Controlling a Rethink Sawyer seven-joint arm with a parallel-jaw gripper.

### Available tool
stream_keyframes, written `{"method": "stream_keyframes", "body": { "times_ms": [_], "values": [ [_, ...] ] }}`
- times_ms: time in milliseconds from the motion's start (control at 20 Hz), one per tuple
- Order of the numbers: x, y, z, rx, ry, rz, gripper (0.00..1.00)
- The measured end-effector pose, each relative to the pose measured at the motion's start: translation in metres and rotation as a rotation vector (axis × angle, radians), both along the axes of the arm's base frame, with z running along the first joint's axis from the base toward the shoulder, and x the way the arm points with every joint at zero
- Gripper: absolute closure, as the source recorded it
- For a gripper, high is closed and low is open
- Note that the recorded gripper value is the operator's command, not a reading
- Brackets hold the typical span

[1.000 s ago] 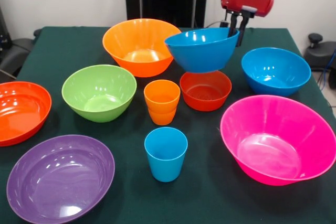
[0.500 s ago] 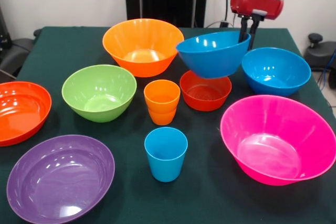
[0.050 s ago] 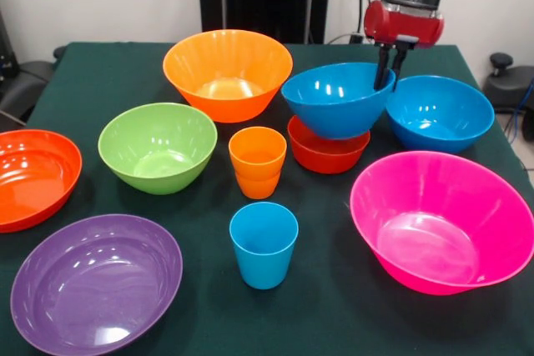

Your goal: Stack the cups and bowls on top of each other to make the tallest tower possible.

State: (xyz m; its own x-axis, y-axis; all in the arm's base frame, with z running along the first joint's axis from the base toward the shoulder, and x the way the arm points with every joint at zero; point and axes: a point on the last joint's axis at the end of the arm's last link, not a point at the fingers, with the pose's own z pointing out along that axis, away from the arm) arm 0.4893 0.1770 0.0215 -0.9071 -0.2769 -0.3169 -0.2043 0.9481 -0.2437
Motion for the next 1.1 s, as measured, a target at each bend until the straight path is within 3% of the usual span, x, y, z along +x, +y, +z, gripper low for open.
{"method": "stream_keyframes", "body": {
  "times_ms": [800, 850, 1100],
  "values": [
    [-0.006, -0.002, -0.016, -0.041, 0.053, 0.008, 1.00],
    [-0.006, -0.002, -0.015, -0.058, 0.079, 0.003, 0.00],
    [-0.007, -0.005, -0.012, -0.080, 0.114, -0.008, 0.00]
  ]
}}
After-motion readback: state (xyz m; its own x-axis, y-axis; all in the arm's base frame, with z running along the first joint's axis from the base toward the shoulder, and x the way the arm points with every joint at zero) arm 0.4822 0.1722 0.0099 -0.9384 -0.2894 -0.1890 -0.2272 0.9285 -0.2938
